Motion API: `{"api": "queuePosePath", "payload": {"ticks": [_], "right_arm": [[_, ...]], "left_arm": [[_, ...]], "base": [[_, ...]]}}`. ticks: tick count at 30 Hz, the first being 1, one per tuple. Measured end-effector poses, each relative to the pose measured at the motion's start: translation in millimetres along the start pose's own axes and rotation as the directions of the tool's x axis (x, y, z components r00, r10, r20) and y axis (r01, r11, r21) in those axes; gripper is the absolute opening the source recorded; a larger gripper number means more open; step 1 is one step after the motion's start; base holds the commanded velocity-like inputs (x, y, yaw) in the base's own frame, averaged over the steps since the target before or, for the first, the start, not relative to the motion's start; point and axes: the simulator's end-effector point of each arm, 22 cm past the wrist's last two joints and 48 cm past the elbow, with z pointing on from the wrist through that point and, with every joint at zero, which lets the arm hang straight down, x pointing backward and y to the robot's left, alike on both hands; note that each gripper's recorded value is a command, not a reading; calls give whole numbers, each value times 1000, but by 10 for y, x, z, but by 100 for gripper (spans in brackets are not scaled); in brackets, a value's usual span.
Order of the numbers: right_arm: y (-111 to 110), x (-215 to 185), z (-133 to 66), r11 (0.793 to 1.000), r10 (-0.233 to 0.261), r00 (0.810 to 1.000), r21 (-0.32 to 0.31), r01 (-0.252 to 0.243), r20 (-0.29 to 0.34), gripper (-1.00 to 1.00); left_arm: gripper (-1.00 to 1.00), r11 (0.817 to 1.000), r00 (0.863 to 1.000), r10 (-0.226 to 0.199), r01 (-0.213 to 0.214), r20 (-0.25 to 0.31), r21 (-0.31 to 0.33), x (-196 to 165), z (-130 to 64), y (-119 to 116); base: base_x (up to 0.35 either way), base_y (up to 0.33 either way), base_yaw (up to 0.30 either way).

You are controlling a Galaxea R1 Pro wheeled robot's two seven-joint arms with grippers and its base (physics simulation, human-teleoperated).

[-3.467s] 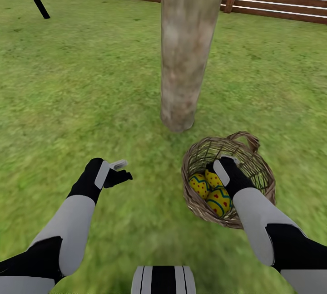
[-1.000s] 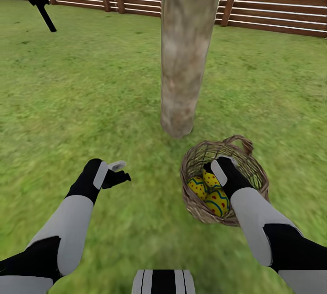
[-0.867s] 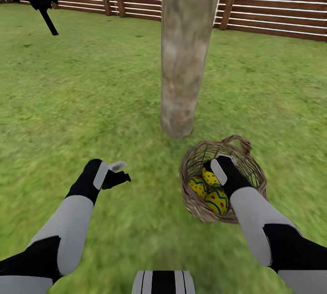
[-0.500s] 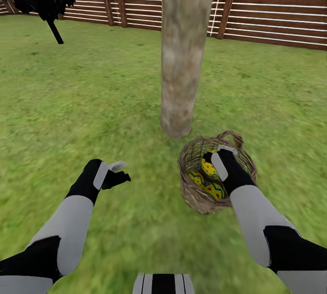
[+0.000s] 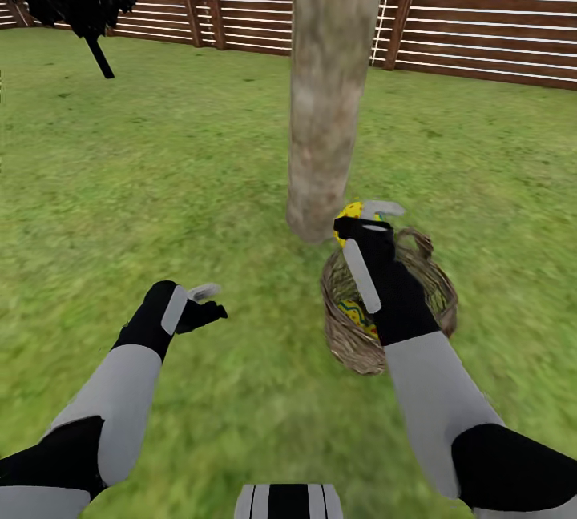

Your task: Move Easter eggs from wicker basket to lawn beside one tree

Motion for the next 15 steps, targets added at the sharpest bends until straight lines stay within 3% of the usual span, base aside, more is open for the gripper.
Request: {"api": "queuePosePath", "payload": {"ticks": [5, 15], "right_arm": [[143, -270, 26, 999, -39, 999, -14, 39, 31, -100], [488, -273, -96, 992, -90, 994, -86, 95, 58, -100]], "left_arm": [[100, 999, 999, -16, 18, 40, -49, -171, -52, 369], [100, 999, 999, -18, 20, 41, -49, -179, -55, 384]], "base": [[0, 303, 0], [0, 322, 0]]}}
